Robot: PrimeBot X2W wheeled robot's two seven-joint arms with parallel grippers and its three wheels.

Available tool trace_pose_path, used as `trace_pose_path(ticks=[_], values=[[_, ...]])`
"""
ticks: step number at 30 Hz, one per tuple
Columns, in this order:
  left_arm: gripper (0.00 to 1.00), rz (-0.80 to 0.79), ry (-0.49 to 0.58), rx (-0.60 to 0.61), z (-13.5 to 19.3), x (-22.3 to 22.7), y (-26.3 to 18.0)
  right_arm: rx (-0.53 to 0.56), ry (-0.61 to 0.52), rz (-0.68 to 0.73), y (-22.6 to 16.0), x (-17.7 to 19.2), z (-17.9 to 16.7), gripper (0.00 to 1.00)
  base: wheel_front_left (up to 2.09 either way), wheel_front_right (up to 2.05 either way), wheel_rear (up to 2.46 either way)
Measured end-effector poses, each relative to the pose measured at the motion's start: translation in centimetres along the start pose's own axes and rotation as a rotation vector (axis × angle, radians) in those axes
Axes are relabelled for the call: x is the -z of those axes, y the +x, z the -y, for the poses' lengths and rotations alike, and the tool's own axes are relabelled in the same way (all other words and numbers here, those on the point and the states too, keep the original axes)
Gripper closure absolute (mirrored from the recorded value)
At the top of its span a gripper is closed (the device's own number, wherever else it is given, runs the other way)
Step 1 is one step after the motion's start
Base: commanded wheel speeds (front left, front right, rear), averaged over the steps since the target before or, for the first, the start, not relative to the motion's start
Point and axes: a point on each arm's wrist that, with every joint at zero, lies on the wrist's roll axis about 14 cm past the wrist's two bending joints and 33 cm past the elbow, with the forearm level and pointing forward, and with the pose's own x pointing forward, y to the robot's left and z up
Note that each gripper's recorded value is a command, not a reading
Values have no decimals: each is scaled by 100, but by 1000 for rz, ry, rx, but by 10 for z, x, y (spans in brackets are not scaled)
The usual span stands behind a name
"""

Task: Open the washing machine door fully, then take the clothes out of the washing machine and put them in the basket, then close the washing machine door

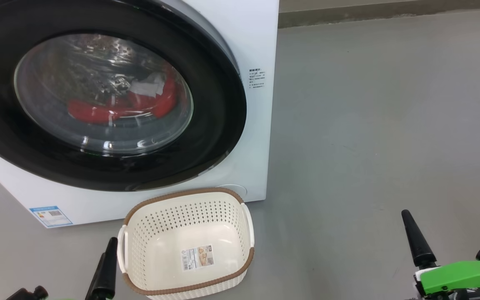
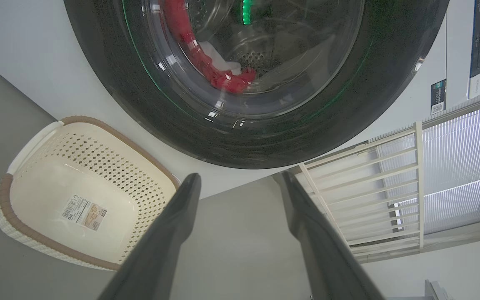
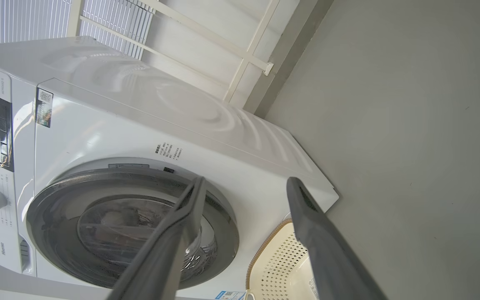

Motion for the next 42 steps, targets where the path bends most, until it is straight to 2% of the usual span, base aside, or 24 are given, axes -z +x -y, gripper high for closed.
trace_pose_path(ticks=[16, 42], values=[[0, -4, 233, -8, 0, 6, -3, -4, -231, 8, -4, 1, 1, 0, 0, 0, 0], [0, 49, 486, 18, 8, 0, 0, -33, -484, 14, -5, 6, -3, 0, 0, 0, 0]])
